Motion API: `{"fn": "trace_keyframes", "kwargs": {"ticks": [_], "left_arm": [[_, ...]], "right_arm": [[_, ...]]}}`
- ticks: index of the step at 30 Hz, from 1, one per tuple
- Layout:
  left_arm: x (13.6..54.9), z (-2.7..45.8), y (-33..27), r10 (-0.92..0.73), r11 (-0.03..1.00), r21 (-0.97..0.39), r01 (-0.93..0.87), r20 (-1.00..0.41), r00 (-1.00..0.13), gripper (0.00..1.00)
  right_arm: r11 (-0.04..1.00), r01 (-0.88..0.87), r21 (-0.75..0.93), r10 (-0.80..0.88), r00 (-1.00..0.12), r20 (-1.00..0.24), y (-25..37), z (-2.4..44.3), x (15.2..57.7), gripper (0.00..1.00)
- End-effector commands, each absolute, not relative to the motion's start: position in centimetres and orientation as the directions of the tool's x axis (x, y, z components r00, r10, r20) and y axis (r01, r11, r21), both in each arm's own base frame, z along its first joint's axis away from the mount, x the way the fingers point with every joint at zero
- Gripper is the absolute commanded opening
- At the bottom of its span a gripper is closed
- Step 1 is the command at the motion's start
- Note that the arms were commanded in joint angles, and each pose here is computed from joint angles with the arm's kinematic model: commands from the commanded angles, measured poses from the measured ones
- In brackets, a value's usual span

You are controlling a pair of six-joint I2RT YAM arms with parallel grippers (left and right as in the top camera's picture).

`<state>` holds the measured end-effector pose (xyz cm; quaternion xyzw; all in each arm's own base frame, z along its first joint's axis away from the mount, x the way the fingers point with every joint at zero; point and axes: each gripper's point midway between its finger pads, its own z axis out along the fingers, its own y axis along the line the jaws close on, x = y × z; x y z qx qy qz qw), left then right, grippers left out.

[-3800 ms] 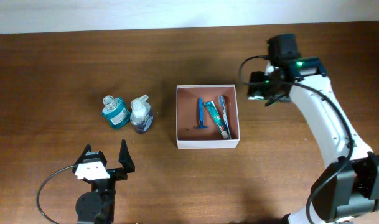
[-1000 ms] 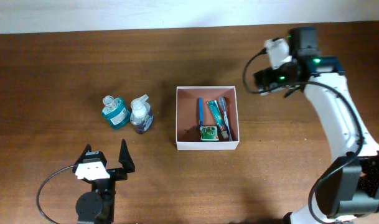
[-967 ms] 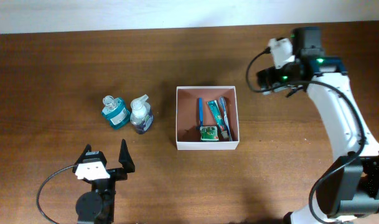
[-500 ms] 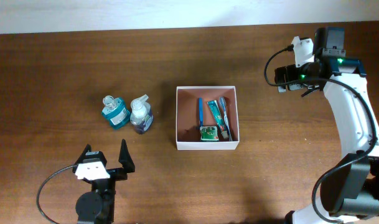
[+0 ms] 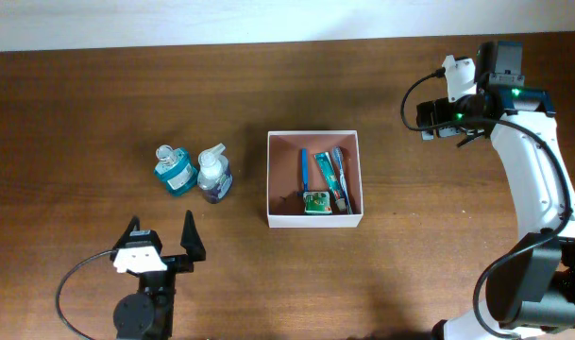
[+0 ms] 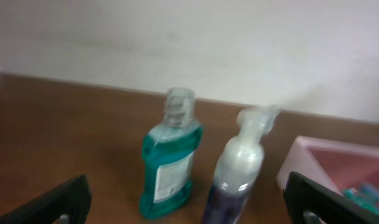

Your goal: Pack container

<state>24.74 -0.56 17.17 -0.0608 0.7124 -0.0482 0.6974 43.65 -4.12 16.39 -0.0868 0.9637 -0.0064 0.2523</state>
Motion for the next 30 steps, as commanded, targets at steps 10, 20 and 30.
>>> {"fn": "trace_keyframes", "kwargs": {"ticks": [10, 20, 30], "left_arm": [[24.0, 23.6, -4.4, -0.192, 0.959, -0.177, 0.222, -0.98, 0.049, 0.99], [27.4, 29.2, -4.7, -0.034, 0.979, -0.077, 0.191, -0.975, -0.218, 0.99], [35.6, 28.2, -8.5, 0.091, 0.963, -0.107, 0.246, -0.73, -0.677, 0.99]], "right_arm": [[0.987, -0.149, -0.053, -0.156, -0.858, -0.49, -4.4, 16.5, 44.0, 0.98], [0.987, -0.149, -0.053, -0.156, -0.858, -0.49, -4.4, 16.5, 44.0, 0.98], [0.987, -0.149, -0.053, -0.156, -0.858, -0.49, -4.4, 16.5, 44.0, 0.98]]}}
